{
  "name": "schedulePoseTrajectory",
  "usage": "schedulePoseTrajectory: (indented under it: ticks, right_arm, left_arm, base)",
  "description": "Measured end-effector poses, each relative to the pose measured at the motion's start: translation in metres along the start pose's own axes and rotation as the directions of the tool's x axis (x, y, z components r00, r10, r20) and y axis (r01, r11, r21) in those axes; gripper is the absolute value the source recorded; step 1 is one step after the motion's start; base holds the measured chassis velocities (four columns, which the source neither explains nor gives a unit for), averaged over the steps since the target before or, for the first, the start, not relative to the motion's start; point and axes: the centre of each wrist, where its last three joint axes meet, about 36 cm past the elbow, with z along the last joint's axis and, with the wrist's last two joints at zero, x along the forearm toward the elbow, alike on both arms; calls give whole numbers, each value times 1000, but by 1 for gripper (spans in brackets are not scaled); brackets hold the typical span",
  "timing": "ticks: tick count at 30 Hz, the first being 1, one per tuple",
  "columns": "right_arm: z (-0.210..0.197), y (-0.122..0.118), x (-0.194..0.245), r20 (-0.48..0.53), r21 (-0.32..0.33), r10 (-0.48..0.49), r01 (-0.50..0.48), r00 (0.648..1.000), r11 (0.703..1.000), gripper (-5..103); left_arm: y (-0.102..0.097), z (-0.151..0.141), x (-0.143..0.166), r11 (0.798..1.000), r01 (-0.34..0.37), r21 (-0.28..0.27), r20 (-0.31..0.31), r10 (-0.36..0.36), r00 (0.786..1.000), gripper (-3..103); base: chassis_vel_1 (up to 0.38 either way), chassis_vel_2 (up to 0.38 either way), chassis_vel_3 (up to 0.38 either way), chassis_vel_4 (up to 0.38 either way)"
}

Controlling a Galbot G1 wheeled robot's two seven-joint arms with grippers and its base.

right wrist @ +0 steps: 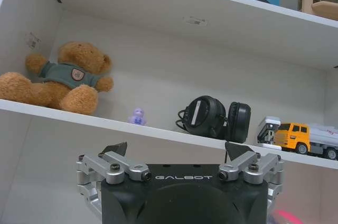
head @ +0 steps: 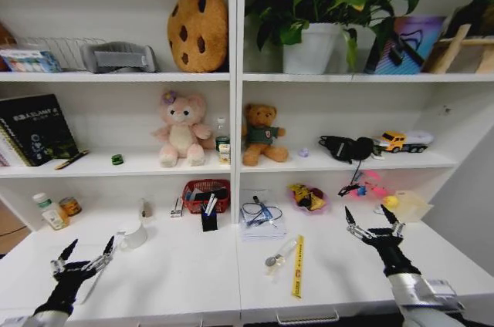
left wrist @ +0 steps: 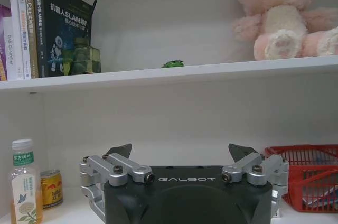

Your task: Organize the objects on the table.

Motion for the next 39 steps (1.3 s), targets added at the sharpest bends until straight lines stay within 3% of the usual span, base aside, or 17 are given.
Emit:
schedulePoseTrajectory:
  ticks: [39]
  right_arm:
    - [0, 0, 0, 1, 0, 0, 0, 1000, 1000, 100]
  left_arm:
    - [0, 0, 0, 1000, 0, 0, 0, 0, 1000, 100]
  base:
    - [109, 108, -109, -107]
